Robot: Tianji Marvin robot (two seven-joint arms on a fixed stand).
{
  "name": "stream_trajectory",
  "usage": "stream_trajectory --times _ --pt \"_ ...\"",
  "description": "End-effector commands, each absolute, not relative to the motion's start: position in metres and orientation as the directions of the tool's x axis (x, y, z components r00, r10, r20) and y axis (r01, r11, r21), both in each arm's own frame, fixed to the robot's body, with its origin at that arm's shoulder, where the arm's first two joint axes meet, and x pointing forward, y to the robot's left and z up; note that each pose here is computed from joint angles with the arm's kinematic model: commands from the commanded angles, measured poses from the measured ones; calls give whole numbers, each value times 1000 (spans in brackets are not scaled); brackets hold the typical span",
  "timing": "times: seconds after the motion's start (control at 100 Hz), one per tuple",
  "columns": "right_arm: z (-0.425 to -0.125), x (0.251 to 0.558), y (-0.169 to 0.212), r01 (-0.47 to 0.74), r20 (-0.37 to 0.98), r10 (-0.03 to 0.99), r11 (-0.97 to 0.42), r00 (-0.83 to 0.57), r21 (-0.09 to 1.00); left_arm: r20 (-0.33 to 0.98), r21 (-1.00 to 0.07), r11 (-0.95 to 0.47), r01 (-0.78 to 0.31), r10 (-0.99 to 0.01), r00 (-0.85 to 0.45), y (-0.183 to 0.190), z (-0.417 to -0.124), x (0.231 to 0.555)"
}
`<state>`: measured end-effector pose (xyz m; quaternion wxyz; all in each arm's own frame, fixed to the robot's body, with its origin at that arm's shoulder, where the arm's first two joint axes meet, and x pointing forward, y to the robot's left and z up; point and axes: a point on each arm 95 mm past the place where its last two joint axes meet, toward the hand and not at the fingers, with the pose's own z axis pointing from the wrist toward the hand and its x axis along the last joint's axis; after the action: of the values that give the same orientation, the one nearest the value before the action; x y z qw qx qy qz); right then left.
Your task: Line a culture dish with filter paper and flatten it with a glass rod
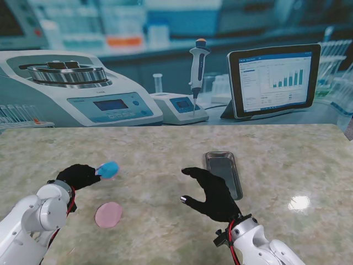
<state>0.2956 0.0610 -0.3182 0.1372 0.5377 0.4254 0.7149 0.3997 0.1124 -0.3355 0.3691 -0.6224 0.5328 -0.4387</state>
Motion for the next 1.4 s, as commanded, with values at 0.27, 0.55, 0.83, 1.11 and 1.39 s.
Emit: stream_trajectory --times 0.27,0.55,0.83,1.11,1.39 --pt "-318 293 64 267 660 647 -607 -381 749 204 -927 -194 -320 -979 3 107 -326 385" --pt "-318 293 64 266 661 646 -608 -383 748 219 -917 -204 -343 -976 -6 104 -330 380" --pt "-317 292 64 264 662 645 -611 -381 747 217 -904 -209 -373 -976 20 105 -339 383" --pt "-317 292 65 265 663 643 -611 -383 746 191 -910 -197 -366 -980 51 111 -342 386" --pt "-317 292 65 265 663 644 -611 -383 746 209 -914 -212 -346 -977 47 111 -339 386"
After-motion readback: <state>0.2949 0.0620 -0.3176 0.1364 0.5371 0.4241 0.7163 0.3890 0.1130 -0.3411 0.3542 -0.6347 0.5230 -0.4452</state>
